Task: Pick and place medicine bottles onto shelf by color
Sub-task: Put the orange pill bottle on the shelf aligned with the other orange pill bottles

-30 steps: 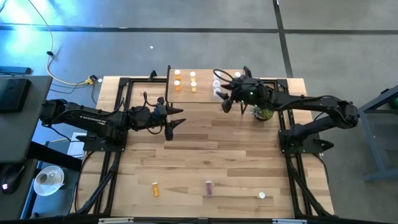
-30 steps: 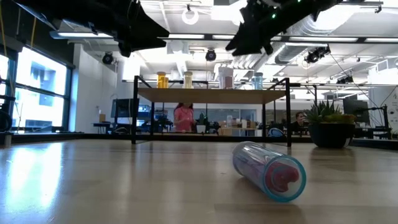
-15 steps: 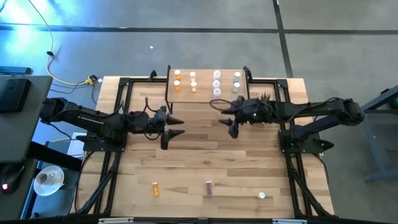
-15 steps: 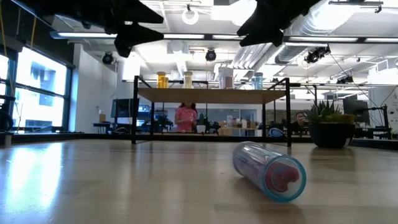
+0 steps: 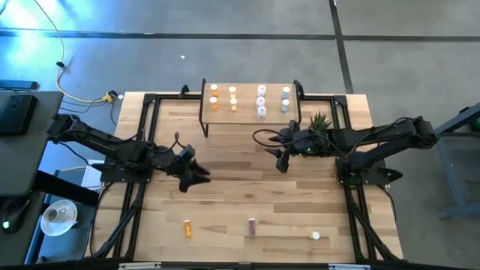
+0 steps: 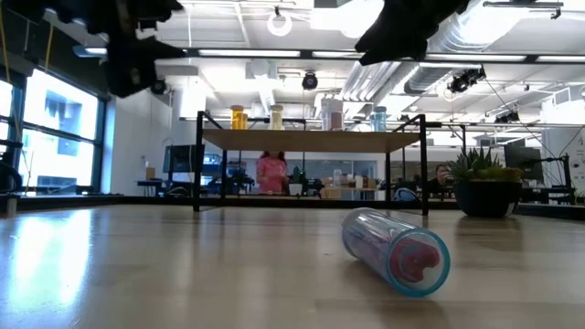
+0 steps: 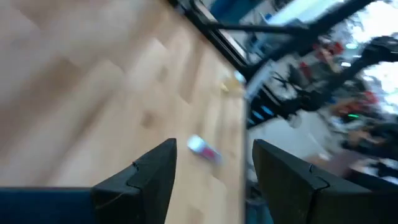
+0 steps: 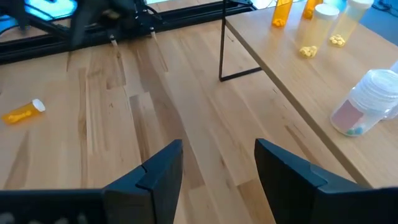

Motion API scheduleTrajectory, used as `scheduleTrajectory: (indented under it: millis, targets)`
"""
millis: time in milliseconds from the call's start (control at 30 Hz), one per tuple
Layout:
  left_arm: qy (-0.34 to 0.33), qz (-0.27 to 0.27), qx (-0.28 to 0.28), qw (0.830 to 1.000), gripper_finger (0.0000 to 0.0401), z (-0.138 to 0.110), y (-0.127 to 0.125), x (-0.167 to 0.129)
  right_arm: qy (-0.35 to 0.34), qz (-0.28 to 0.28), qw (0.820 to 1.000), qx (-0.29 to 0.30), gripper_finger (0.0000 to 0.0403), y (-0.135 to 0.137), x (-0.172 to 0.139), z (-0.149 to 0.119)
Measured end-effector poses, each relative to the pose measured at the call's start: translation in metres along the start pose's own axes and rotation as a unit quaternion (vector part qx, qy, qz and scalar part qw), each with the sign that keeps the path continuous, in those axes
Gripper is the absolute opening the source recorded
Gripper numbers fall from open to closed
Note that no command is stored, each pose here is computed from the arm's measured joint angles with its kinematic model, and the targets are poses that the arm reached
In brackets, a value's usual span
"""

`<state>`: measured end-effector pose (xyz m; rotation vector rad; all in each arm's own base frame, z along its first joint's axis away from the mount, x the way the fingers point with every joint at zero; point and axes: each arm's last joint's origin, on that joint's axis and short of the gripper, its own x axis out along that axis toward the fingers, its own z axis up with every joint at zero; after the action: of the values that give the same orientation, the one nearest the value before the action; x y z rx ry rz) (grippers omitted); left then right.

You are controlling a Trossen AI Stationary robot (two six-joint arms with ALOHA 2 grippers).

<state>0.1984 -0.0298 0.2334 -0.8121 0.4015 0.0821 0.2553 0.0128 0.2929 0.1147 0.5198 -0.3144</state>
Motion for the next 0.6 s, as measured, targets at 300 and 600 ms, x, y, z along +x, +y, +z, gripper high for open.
scheduleTrajectory:
  millis: [300, 600]
  targets:
    - [0.055, -0.111, -0.075, 0.989, 0.0192, -0.016, -0.028, -0.005, 0.001, -0.001, 1.000, 0.015, 0.0190, 0.000, 0.000, 0.000]
    - [0.038, -0.252, -0.099, 0.962, 0.0185, -0.017, -0.059, -0.016, 0.001, -0.001, 0.999, 0.035, 0.0190, 0.000, 0.000, 0.000]
